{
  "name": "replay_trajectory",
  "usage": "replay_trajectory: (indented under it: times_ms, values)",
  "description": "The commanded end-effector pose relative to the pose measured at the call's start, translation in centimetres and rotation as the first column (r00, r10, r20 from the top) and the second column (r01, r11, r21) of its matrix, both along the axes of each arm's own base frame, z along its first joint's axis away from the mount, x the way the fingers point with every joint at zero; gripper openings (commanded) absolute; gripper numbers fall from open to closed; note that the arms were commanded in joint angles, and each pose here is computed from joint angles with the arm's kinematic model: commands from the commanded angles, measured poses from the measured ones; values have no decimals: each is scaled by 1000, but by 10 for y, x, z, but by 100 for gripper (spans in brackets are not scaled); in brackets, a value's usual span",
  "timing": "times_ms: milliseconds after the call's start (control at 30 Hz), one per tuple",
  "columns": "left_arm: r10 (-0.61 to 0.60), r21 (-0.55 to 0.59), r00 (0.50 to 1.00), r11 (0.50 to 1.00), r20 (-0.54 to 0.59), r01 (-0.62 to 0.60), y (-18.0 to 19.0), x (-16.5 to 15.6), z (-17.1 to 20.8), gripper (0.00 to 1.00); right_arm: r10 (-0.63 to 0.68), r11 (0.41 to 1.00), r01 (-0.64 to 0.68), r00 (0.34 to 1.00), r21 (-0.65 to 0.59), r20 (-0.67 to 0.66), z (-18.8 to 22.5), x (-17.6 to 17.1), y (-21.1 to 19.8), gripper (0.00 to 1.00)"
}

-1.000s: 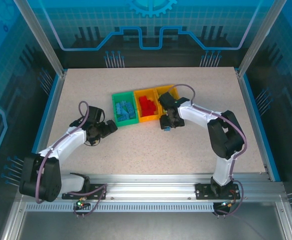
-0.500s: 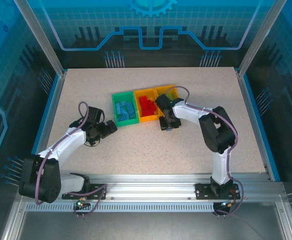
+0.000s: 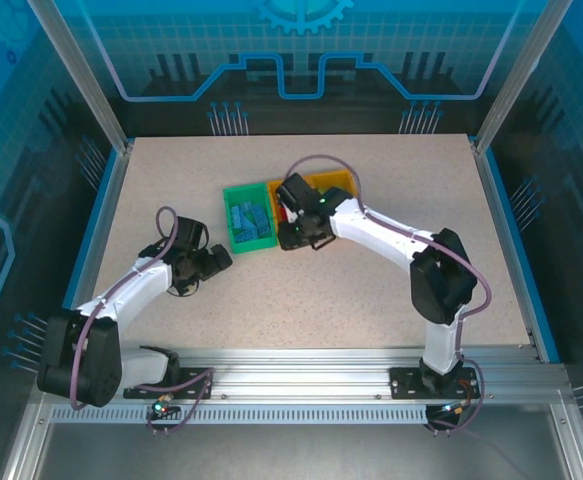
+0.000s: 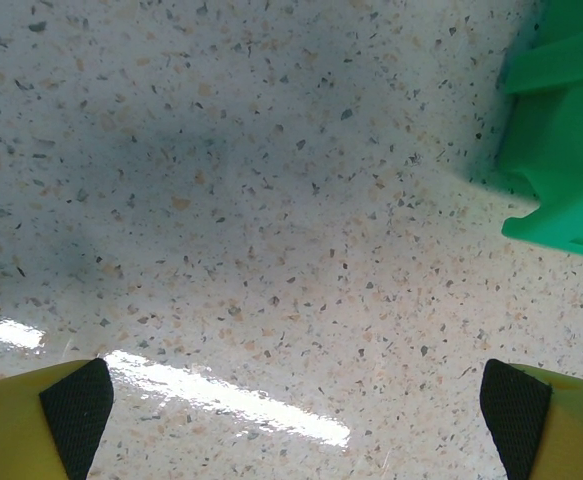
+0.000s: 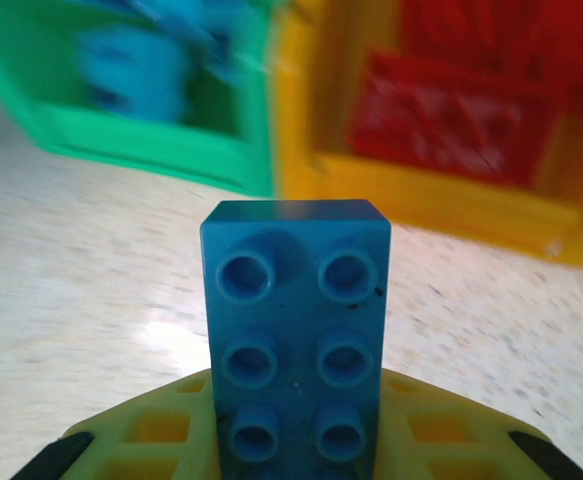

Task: Sort the legos into containers by color

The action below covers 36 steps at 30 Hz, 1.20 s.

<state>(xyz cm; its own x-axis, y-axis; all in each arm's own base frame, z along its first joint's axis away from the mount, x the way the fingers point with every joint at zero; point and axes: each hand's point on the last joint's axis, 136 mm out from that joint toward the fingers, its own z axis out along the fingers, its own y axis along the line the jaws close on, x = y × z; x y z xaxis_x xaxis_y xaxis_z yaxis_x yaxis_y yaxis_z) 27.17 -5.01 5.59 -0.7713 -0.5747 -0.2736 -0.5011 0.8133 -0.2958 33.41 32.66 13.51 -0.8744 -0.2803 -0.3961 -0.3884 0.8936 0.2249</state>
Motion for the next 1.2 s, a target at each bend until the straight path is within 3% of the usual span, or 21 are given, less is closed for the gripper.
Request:
replay_trajectory:
  times_ms: [0,333,533,600,833,967,1033,1167]
  values:
    - [18,21,1000,1000,-19,-18,8,-10,-3,99,73,987,-72,997,140,2,28,8,33,28]
    - [15,24,999,1000,-32,-14,8,-11,-7,99,71,980,-54,994,190,-82,-4,64,90,33]
    - [10,39,999,999,-36,-8,10,-10,-7,99,44,982,-21,992,190,-119,-18,77,97,55]
    - [11,42,999,999,-36,-9,11,-10,-8,99,44,978,-23,994,205,-99,-9,77,97,64]
    - [19,65,999,998,-43,-17,15,-10,-9,99,81,961,-79,997,266,6,49,51,91,82]
    - [9,112,1000,994,-22,-6,22,-6,-5,99,100,963,-134,984,236,150,83,31,61,88]
    - [-10,167,1000,986,-1,10,29,-1,-1,99,109,978,-154,953,142,282,92,28,29,91]
    - [-78,317,991,947,109,40,47,18,21,99,36,992,32,854,-122,520,82,42,-91,96]
